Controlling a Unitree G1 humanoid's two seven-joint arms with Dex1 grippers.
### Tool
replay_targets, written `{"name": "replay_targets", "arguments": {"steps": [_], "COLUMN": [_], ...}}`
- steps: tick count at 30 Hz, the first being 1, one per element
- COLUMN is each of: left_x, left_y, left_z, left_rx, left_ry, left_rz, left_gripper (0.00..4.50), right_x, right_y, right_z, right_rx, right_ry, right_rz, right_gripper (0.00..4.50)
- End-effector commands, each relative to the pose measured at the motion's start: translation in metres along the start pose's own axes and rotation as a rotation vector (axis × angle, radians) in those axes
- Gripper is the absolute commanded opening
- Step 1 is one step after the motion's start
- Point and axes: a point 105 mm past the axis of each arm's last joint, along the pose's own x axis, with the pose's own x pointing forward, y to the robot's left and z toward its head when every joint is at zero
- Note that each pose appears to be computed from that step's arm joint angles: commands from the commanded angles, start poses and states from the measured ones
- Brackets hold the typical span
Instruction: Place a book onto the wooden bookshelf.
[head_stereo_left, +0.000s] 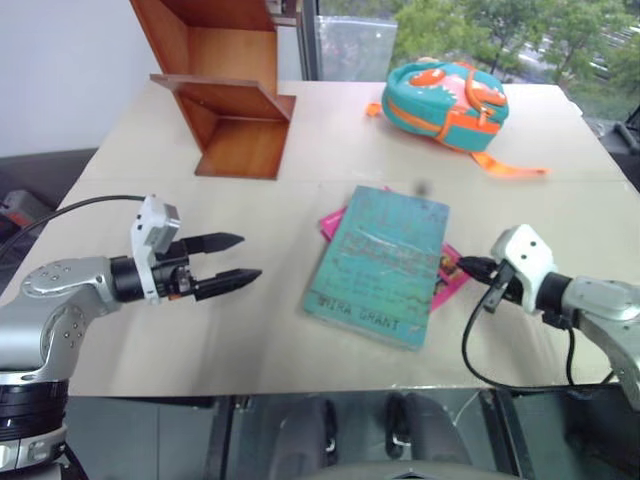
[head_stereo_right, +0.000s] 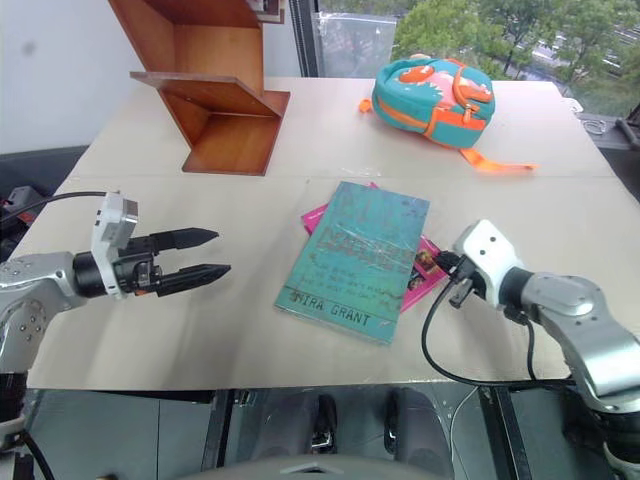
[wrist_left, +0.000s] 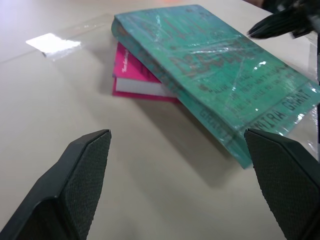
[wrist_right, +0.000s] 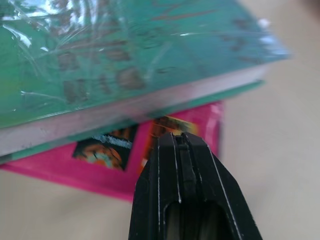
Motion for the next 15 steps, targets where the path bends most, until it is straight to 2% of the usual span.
{"name": "replay_targets", "arguments": {"steps": [1, 8, 15], "left_x": [-0.007, -0.007, -0.003], "left_y": [-0.004, -0.01, -0.014], "left_z": [0.017, 0.017, 0.013], "left_rx": [0.067, 0.054, -0.025], "left_ry": [-0.029, -0.04, -0.032], "left_rz": [0.023, 0.029, 0.014], "left_gripper": [4.5, 4.5, 4.5], "right_x": [0.012, 0.038, 0.027], "right_y": [0.004, 0.006, -0.008], "right_z": [0.004, 0.015, 0.013], "right_rx": [-0.043, -0.041, -0.043], "right_ry": [-0.025, -0.076, -0.081], "right_rz": [0.032, 0.07, 0.028], "right_gripper": [0.04, 0.04, 0.04]}}
